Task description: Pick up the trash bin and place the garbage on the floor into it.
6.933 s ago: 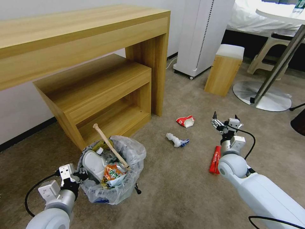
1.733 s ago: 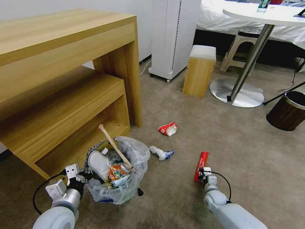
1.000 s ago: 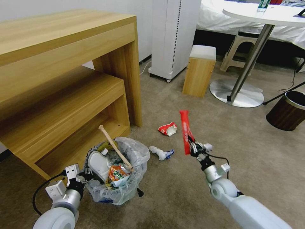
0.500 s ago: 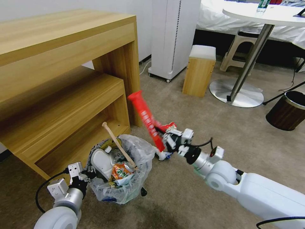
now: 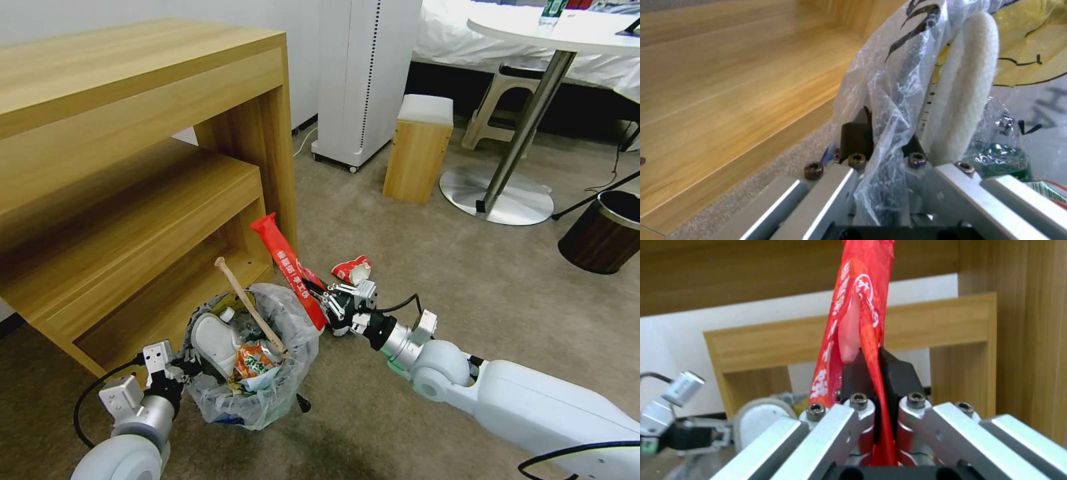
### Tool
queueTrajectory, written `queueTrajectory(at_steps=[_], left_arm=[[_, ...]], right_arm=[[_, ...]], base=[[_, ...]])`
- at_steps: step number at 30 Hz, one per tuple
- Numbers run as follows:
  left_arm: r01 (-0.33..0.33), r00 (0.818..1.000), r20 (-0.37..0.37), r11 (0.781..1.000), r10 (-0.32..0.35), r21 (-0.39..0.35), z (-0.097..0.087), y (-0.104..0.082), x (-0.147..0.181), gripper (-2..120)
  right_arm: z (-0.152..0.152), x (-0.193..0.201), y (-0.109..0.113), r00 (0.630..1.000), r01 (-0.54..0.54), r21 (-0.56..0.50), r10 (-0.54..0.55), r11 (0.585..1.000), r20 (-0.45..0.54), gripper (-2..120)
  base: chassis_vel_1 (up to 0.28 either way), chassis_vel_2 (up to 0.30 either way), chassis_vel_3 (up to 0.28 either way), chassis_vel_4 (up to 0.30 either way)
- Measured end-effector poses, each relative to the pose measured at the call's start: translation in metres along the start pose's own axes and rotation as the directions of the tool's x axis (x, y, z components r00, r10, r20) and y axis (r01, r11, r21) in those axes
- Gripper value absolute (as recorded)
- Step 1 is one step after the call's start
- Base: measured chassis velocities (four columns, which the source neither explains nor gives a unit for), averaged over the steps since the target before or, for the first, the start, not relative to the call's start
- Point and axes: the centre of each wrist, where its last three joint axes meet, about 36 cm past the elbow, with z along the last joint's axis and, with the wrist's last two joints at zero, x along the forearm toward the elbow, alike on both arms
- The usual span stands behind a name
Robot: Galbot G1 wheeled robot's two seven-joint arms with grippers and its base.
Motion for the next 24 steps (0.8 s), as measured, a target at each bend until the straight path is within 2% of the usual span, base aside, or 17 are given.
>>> queueTrajectory(at_steps=[9, 18, 24], left_arm=[[-0.012, 1.0, 0.001, 1.0, 0.012, -0.002, -0.002, -0.002, 0.003, 1], [-0.013, 1.0, 0.005, 1.0, 0.013, -0.001, -0.004, -0.001, 0.003, 1], [-0.013, 1.0, 0.007, 1.0, 0.013, 0.004, -0.004, -0.001, 0.001, 1]], right_arm=[[0.027, -0.015, -0.007, 0.999, 0.006, -0.005, -0.006, 1.0, -0.045, 1], [0.037, -0.043, 0.006, 0.996, 0.075, -0.018, -0.076, 0.997, -0.05, 1], [0.042, -0.044, 0.012, 0.994, 0.082, -0.027, -0.083, 0.996, -0.065, 1]], base=[[0.0, 0.0, 0.0, 0.0], [0.0, 0.0, 0.0, 0.0], [0.0, 0.0, 0.0, 0.0]])
